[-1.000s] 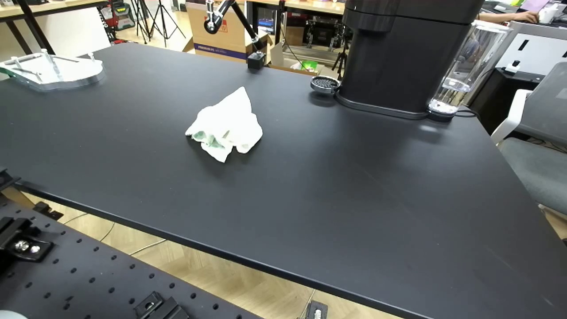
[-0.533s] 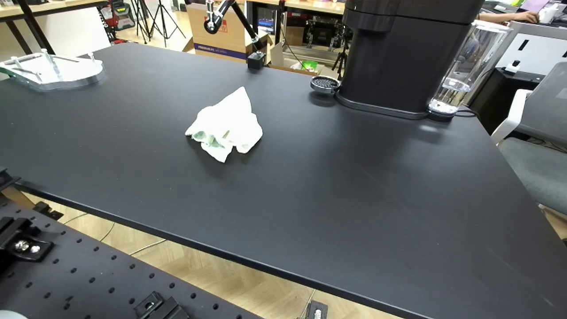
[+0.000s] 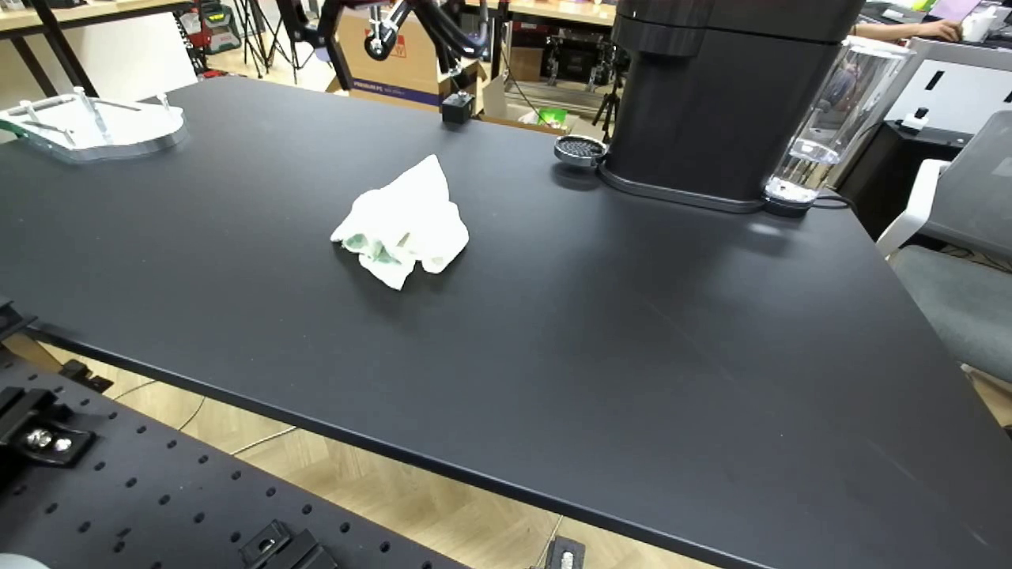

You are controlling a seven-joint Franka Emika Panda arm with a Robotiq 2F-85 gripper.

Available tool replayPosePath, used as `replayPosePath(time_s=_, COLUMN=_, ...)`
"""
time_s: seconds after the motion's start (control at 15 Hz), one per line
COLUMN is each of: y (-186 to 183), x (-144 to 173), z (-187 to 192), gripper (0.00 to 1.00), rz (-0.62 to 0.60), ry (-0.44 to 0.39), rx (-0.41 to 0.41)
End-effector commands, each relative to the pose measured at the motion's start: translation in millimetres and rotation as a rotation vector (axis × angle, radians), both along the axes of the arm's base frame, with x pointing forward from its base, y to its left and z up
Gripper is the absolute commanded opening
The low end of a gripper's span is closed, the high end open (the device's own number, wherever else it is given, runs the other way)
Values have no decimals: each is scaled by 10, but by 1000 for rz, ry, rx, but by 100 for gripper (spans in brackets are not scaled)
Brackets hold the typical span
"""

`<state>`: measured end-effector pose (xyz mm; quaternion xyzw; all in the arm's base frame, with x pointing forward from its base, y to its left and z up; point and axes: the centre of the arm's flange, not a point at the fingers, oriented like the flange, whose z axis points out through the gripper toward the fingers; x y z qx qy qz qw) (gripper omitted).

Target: Put the towel on the rack.

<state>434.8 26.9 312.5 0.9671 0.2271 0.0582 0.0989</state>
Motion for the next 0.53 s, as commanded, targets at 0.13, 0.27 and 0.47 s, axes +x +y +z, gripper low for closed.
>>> replayPosePath(time_s=0.13, y=119, x=506, z=-633, gripper=100, rz=-1, ry=9, rx=-36)
replayPosePath(time_s=0.27, y=160, x=647, z=-765, gripper=100, rz=11, ry=4, rx=-44)
replayPosePath(time_s=0.47, y=213, x=830, z=-890, gripper=100, rz=17, ry=3, rx=-38)
